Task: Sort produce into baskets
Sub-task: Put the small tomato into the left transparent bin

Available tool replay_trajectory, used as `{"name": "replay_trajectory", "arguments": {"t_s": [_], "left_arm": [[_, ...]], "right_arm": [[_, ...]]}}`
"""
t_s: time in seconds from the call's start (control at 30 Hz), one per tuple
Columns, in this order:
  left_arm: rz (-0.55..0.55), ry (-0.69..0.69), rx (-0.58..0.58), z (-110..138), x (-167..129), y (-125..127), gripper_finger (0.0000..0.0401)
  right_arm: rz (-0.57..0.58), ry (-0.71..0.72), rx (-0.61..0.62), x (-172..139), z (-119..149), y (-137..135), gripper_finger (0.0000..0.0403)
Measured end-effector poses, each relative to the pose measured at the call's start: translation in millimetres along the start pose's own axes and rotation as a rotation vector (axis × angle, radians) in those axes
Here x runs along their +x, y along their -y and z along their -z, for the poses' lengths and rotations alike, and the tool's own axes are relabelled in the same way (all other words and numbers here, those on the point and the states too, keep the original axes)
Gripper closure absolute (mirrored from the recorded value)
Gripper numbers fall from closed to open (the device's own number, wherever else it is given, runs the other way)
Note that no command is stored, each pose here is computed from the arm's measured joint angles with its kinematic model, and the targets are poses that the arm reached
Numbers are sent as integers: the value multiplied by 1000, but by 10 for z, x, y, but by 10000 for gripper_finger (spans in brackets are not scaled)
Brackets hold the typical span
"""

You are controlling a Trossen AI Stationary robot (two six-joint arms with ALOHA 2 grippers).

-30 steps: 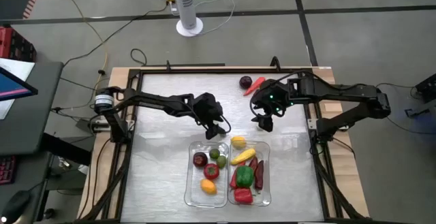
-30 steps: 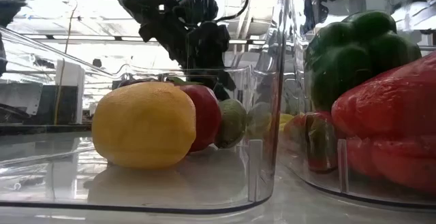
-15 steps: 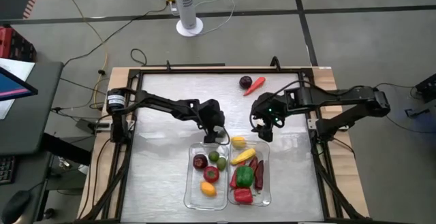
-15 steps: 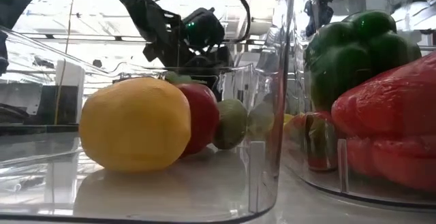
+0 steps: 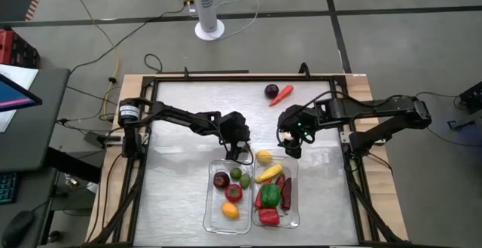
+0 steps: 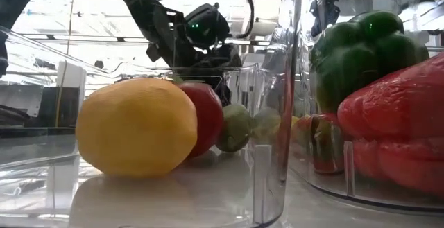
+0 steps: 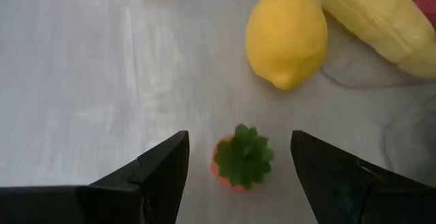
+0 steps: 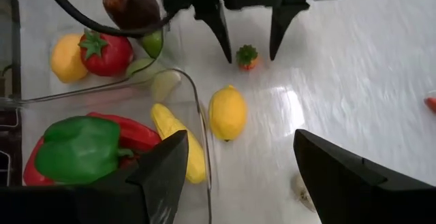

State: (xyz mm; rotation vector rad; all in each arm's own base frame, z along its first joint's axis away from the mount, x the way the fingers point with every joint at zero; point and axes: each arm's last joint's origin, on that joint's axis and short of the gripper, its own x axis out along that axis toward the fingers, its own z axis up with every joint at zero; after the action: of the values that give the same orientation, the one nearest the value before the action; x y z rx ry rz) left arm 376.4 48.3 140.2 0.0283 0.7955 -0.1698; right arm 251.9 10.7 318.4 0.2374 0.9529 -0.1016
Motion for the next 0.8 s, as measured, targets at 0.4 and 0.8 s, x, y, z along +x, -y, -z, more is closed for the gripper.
{"name": "replay_trajectory", "arguments": {"t_s": [0.4, 0.8], "left_arm": [[5, -36, 9, 78, 87, -3, 236], [17, -15, -154, 86, -25, -201, 309]], "right_arm": [[-5, 20, 6, 0, -20, -5, 111], [18, 30, 9, 0, -24, 3, 111]]}}
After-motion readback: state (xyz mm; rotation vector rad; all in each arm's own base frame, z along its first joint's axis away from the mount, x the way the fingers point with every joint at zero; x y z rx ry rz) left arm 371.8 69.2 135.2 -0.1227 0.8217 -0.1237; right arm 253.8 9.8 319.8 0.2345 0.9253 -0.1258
